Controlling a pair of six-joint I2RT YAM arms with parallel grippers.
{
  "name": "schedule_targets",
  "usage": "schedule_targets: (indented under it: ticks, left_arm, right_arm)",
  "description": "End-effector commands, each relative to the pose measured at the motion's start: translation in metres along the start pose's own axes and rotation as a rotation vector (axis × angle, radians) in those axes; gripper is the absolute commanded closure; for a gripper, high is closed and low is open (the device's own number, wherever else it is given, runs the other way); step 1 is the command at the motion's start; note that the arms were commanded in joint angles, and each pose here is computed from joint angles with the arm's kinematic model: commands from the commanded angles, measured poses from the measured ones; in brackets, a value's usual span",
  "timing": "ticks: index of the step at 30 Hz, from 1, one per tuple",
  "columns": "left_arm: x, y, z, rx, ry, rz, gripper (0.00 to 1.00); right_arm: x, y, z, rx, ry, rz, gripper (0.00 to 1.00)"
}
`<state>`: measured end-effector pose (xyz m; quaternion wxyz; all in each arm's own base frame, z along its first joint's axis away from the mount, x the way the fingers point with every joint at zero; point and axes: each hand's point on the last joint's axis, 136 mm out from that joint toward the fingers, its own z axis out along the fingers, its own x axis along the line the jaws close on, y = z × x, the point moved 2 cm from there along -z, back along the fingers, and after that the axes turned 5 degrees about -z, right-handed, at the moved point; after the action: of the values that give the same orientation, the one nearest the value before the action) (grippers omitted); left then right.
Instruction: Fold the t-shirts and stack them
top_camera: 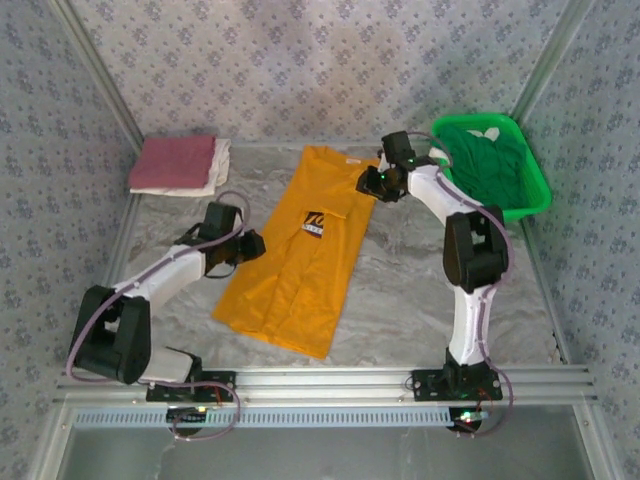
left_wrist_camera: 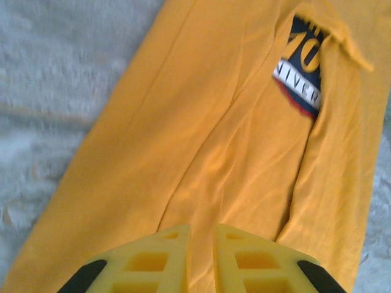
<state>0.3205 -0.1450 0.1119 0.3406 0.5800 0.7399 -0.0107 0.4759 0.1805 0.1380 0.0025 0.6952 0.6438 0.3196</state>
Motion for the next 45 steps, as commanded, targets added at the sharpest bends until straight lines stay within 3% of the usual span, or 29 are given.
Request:
schedule_targets:
  ticks: [1, 7, 17, 24, 31, 38, 45]
  left_arm:
    - [0.006, 0.01, 0.014, 0.027, 0.045, 0.033, 0.85]
    - [0.014, 0.008, 0.041, 0.078, 0.065, 0.042, 0.87]
    - [0.023, -0.018, 0.061, 0.13, 0.073, 0.011, 0.88]
    - [0.016, -0.038, 0.069, 0.15, 0.04, -0.029, 0.88]
    - [0.002, -0.024, 0.079, 0.118, -0.001, -0.055, 0.87]
    - [-0.008, -0.002, 0.083, 0.078, 0.007, -0.049, 0.86]
    - [-0.02, 0.007, 0.035, -0.01, -0.019, -0.044, 0.8]
  right_arm:
    - [-0.007, -0.025, -0.008, 0.019, -0.052, -0.028, 0.63]
    - [-0.018, -0.052, 0.015, 0.085, -0.062, -0.019, 0.63]
    - [-0.022, -0.057, 0.067, 0.157, -0.053, -0.017, 0.65]
    - [-0.03, -0.042, 0.1, 0.152, -0.057, -0.005, 0.66]
    - [-0.036, -0.004, 0.121, 0.11, -0.042, 0.024, 0.66]
    - [-0.022, 0.019, 0.109, 0.088, -0.001, 0.033, 0.65]
    - [0.014, 0.022, 0.033, 0.034, 0.068, -0.039, 0.6]
